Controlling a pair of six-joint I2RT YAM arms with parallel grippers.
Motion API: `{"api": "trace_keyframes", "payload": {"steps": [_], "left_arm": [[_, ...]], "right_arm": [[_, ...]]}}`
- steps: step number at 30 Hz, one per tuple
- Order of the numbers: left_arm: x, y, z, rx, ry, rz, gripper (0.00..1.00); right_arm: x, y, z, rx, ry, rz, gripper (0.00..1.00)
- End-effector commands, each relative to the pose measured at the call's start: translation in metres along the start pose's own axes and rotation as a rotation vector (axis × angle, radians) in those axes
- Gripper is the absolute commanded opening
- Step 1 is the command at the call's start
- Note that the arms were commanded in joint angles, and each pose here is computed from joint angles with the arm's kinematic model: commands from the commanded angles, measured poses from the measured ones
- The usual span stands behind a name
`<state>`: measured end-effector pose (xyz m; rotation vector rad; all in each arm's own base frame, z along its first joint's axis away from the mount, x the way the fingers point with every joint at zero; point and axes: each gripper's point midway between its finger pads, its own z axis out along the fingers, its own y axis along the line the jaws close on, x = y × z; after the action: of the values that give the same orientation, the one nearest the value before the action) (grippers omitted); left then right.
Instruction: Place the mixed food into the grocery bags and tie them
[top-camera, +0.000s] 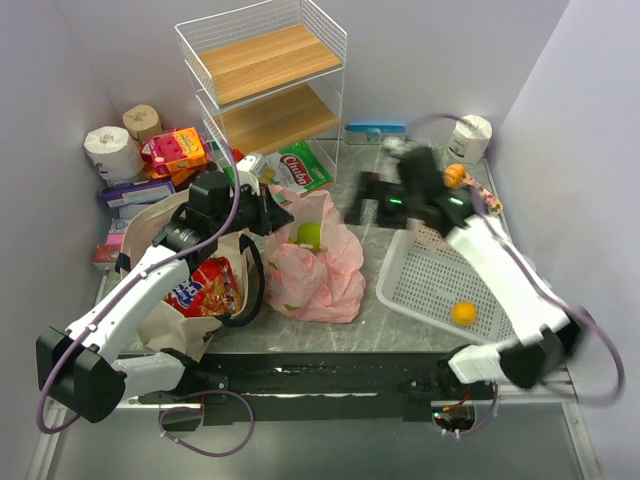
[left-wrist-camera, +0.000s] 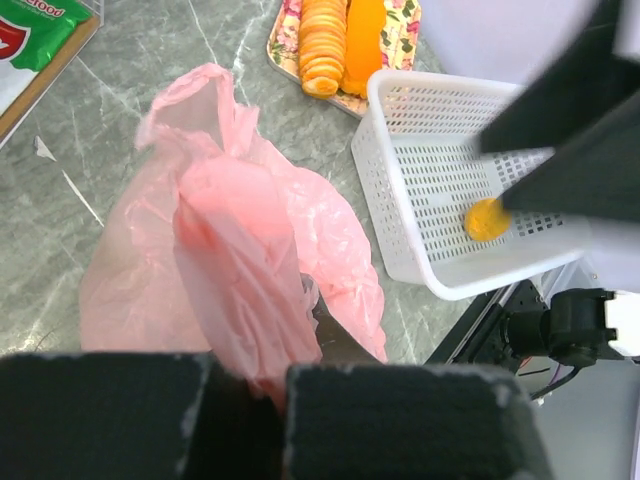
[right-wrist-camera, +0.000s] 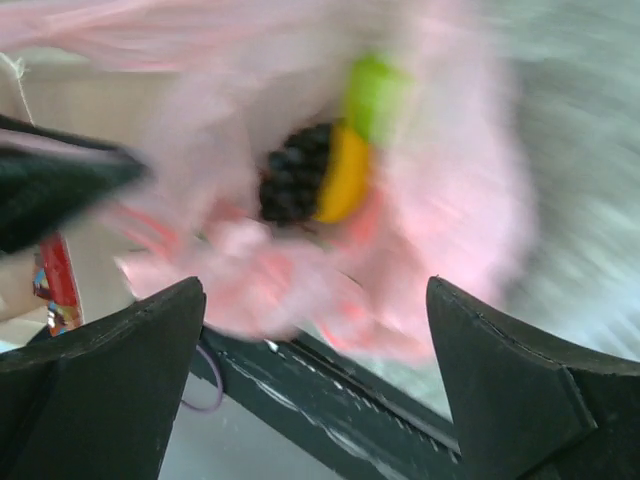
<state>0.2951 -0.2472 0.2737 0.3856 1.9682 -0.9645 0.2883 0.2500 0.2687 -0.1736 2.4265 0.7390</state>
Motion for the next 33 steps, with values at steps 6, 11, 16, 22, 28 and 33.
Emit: {"api": "trace_keyframes", "payload": {"steps": [6,11,16,22,28,33], "left_arm": [[-0.007,-0.005,-0.008,-0.006,-0.034,0.054,0.01],[-0.005,-0.010,-0.011,0.020,-0.059,0.046,0.01],[0.001,-0.013,-0.012,0.052,-0.074,0.034,0.01],[0.004,-0.013,-0.010,0.065,-0.079,0.022,0.01],[0.004,-0.010,-0.011,0.045,-0.072,0.028,0.01],[0.003,-0.001,-0.012,-0.008,-0.066,0.044,0.01]], "right_arm": [[0.125,-0.202,-0.095,0.589,0.136,0.439,0.99],[0.165,-0.250,-0.110,0.717,0.210,0.601,0.99],[0.173,-0.286,-0.121,0.811,0.180,0.719,1.00],[0.193,-0.316,-0.101,0.836,0.256,0.827,1.00],[0.197,-0.334,-0.082,0.840,0.267,0.845,0.99],[0.202,-0.334,-0.061,0.768,0.293,0.886,0.94]]}}
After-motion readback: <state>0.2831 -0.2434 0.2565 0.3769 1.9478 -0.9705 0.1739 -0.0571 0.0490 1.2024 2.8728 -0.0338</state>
